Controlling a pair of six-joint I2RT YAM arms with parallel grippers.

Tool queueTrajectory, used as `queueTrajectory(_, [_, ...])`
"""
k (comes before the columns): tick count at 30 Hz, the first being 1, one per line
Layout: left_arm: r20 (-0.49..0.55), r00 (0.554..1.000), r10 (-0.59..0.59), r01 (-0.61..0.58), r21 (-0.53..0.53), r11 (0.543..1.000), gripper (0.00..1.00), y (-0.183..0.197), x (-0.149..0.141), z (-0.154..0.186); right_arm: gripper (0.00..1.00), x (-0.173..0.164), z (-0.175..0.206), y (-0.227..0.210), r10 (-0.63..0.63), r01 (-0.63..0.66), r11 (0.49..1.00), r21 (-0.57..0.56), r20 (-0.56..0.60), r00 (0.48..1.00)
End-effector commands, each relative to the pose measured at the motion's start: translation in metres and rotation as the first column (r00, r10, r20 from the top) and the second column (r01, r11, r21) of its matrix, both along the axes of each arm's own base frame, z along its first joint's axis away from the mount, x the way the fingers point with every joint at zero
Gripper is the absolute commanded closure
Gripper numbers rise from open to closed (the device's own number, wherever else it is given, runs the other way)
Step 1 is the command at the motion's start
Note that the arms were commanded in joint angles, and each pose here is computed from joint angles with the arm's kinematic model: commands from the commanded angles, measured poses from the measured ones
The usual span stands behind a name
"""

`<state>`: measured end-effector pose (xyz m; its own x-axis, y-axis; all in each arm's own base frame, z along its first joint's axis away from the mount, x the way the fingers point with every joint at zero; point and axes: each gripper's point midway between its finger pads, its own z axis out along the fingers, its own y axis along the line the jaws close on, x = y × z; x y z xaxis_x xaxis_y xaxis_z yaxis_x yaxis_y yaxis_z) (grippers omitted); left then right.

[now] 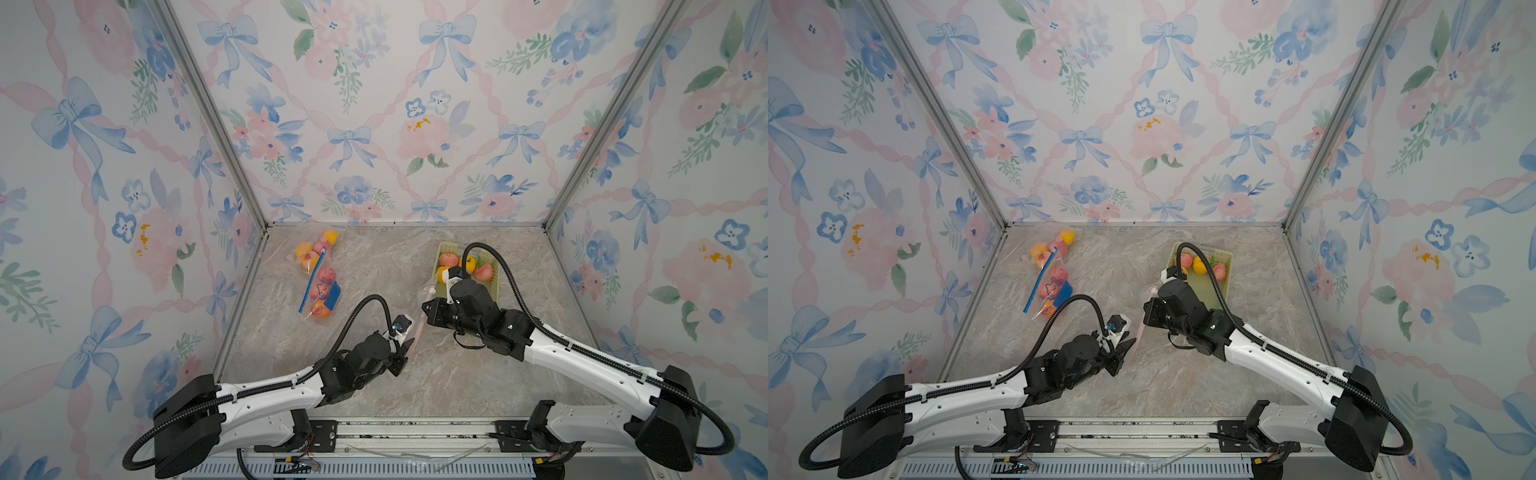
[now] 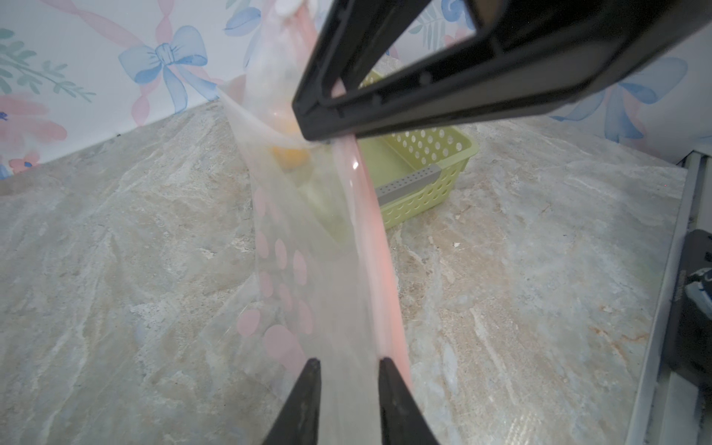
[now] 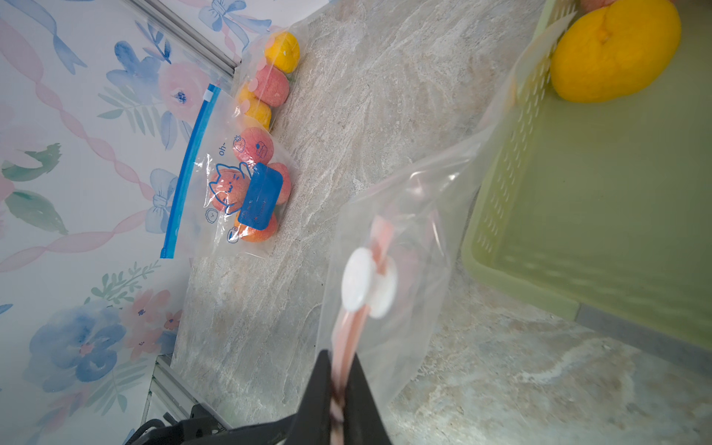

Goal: Place the peach in a zip-top bag and seal the zipper
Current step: Open the zipper of the food storage bag at the center of the board.

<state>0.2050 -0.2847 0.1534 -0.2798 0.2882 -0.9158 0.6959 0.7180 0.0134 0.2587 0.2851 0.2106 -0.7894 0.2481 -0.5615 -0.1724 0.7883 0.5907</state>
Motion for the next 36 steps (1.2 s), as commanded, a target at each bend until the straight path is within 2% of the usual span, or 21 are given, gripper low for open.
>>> queueTrajectory(1, [0.031, 0.999, 0.011, -0.01, -0.031, 0.999, 0.81, -0.008, 0.005, 0.015, 0.9, -0.002, 0.015, 0.002, -0.003, 0.003, 1.0, 0.01, 0.023, 1.0])
queueTrajectory(3, [0.028, 1.0, 0.01, -0.009, -0.031, 0.999, 0.81, -0.009, 0.006, 0.015, 0.9, -0.002, 0.015, 0.001, -0.005, 0.005, 1.0, 0.007, 0.024, 1.0])
queueTrajectory(5, [0.025, 1.0, -0.007, 0.008, -0.033, 0.999, 0.76, -0.011, 0.004, 0.015, 0.9, -0.001, 0.013, 0.0, -0.01, 0.01, 1.0, 0.001, 0.023, 1.0])
queueTrajectory(9, [0.016, 1.0, -0.021, 0.022, -0.063, 0.998, 0.47, -0.012, -0.002, 0.019, 0.9, 0.0, 0.01, -0.002, -0.015, 0.015, 1.0, -0.008, 0.021, 1.0])
queueTrajectory(13, [0.005, 0.999, -0.037, 0.037, -0.083, 0.996, 0.46, -0.015, -0.006, 0.018, 0.9, 0.001, 0.01, -0.001, -0.018, 0.018, 1.0, -0.005, 0.019, 1.0])
queueTrajectory(19, [-0.006, 1.0, 0.004, -0.004, -0.036, 0.999, 0.54, -0.018, 0.003, 0.005, 0.9, 0.0, 0.008, 0.0, -0.015, 0.015, 1.0, -0.001, 0.011, 1.0])
queueTrajectory(22, [-0.005, 1.0, 0.003, -0.003, -0.028, 1.0, 0.67, -0.02, 0.004, 0.004, 0.9, -0.001, 0.007, 0.0, -0.014, 0.014, 1.0, -0.004, 0.01, 1.0])
queueTrajectory(25, [0.002, 1.0, -0.001, 0.001, -0.03, 1.0, 0.75, -0.021, 0.005, 0.007, 0.9, 0.0, 0.006, -0.001, -0.018, 0.018, 1.0, -0.009, 0.009, 1.0])
queueTrajectory(28, [0.006, 1.0, -0.016, 0.016, -0.033, 0.999, 0.76, -0.022, 0.003, 0.009, 0.9, 0.0, 0.005, -0.002, -0.021, 0.022, 1.0, -0.014, 0.009, 1.0])
queueTrajectory(32, [0.01, 0.999, -0.043, 0.043, -0.056, 0.997, 0.86, -0.023, -0.002, 0.016, 0.9, 0.0, 0.004, -0.005, -0.026, 0.027, 0.999, -0.029, 0.009, 1.0])
queueTrajectory(36, [0.008, 0.998, -0.066, 0.066, -0.077, 0.995, 0.87, -0.024, -0.006, 0.021, 0.9, 0.0, 0.001, -0.006, -0.027, 0.028, 0.999, -0.033, 0.005, 1.0])
